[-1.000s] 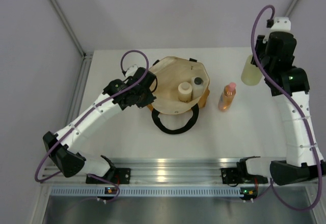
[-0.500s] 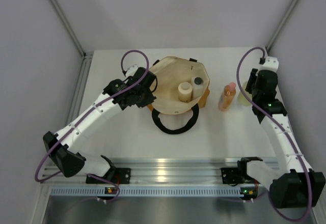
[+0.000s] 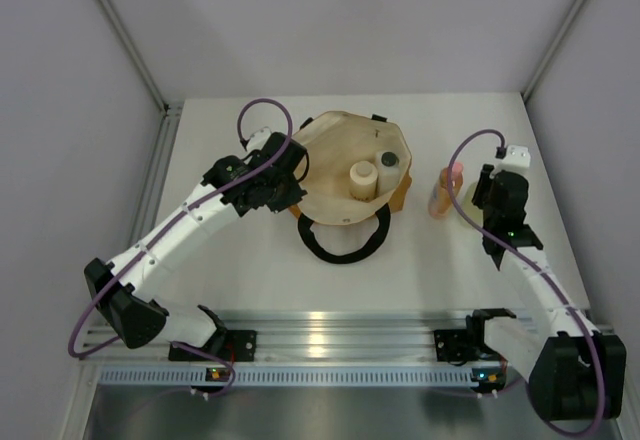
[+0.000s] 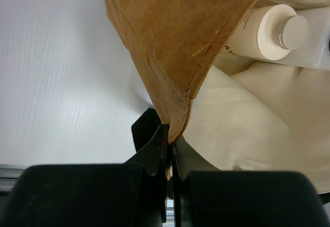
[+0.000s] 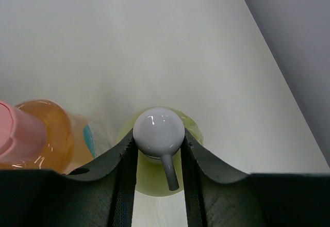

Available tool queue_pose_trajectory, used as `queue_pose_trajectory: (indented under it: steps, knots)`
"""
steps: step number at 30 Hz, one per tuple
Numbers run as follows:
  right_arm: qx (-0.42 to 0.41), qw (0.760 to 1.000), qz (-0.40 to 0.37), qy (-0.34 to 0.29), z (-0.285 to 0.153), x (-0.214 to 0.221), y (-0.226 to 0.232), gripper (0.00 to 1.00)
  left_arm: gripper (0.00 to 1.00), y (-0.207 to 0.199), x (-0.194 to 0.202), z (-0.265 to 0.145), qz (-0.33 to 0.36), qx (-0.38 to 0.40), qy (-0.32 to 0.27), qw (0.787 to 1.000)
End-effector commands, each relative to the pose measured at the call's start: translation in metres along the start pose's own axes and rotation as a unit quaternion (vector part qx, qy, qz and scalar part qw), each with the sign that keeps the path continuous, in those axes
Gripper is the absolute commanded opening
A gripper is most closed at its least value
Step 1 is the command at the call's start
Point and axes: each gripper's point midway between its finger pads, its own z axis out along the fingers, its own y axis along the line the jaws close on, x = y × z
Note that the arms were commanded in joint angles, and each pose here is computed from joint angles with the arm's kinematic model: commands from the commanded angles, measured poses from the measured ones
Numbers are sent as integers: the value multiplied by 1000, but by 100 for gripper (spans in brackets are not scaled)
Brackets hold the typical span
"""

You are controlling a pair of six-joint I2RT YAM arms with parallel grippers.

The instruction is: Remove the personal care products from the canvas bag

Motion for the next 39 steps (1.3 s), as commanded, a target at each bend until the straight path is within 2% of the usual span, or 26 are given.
queue_pose_trajectory:
  steps: [1,7,8,9,11,12,13,14,15,16,19,20,22,24,25,27,28,29,31,33,34,35,39]
  knots:
    - [3,983,55,-176,-13,-93,-7,0,0,-3,2,-1,0,14,4,1000]
    - [7,986,58,-159,-11,-71,-9,1,0,-5,1,-3,0,16,2,1000]
    - [9,986,58,-155,-11,-67,-9,5,0,-4,1,-3,1,15,2,1000]
    - [9,985,62,-158,-13,-69,-10,21,0,-5,1,-3,1,16,1,1000]
    - [13,986,61,-154,-15,-67,-12,33,0,-4,1,-2,2,15,2,1000]
    - [16,986,63,-154,-15,-68,-13,42,0,-4,1,-2,2,15,2,1000]
    - [25,986,64,-152,-18,-67,-17,59,0,-4,1,-2,3,14,2,1000]
    - [29,985,66,-157,-20,-71,-19,66,0,-4,1,-2,3,14,2,1000]
    - [32,985,66,-159,-22,-73,-20,78,0,-4,1,-1,3,14,2,1000]
    - [36,984,64,-162,-25,-76,-23,81,0,-4,2,-1,4,12,3,1000]
    - [40,984,58,-163,-32,-88,-26,85,0,-4,3,1,4,11,6,1000]
    - [41,982,62,-173,-37,-105,-27,85,0,-4,3,1,4,11,6,1000]
    - [28,986,69,-147,-39,-107,-21,85,0,-5,3,1,3,11,7,1000]
    - [0,982,103,-157,-48,-137,-12,84,0,-5,3,1,3,12,6,1000]
    - [-33,986,104,-128,-49,-132,1,84,0,-4,3,2,3,9,6,1000]
    - [-79,979,137,-132,-62,-158,18,82,0,-5,2,2,3,10,4,1000]
    - [-123,977,135,-110,-65,-155,39,80,0,-4,2,2,1,9,3,1000]
    - [-150,971,146,-115,-74,-169,50,78,0,-4,1,2,1,9,2,1000]
    - [-201,964,150,-94,-84,-170,81,75,0,-3,2,4,7,4,1,1000]
    - [-230,957,152,-88,-97,-181,102,73,0,0,2,6,11,-1,-1,1000]
    - [-245,958,138,-64,-102,-172,124,73,0,0,2,6,10,-1,0,1000]
    - [-259,954,134,-68,-111,-182,135,73,0,-1,2,6,10,0,0,1000]
    - [-304,946,101,-43,-131,-177,183,70,0,2,3,5,9,-2,0,1000]
